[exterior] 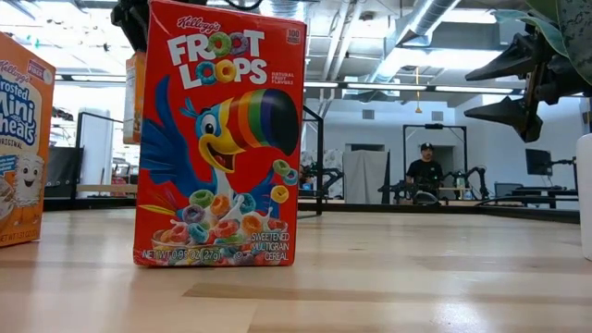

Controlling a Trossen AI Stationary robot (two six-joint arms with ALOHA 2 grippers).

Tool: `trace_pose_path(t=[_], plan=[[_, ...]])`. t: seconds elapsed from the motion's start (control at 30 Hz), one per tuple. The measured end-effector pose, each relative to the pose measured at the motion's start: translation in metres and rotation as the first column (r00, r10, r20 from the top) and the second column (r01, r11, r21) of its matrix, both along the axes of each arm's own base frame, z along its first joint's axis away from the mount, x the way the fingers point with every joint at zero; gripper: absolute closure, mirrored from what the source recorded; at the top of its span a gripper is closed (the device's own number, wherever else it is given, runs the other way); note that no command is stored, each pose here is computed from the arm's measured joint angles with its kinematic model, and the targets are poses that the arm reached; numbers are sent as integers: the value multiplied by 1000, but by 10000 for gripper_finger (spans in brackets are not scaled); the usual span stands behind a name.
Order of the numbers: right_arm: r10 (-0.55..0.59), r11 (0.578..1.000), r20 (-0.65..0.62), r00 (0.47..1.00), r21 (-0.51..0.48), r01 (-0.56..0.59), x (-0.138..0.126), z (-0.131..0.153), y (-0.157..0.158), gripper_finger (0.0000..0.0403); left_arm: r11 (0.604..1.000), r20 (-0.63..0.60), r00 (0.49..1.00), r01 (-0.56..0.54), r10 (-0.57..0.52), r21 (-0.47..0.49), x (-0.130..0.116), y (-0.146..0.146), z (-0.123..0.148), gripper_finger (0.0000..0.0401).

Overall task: Stack cereal on shelf
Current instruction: Put the top orange cereal box on the shelf

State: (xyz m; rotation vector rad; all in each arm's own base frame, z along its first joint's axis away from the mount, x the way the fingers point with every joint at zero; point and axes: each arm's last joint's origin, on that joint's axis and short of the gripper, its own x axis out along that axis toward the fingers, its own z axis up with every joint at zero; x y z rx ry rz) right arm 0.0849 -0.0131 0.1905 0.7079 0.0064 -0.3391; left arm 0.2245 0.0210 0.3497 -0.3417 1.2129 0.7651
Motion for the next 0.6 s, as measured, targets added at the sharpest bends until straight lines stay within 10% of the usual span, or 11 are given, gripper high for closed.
trace_pose_path(t=[0.4, 0.6], plan=[[0, 1000, 0, 1000, 0, 0, 0, 0, 0, 86, 982, -181, 969, 182, -170, 49, -17, 51, 0, 233], [0, 1000, 0, 1000, 0, 0, 0, 0, 0, 86, 893, -299, 855, 450, -423, 24, -19, 63, -2, 233]])
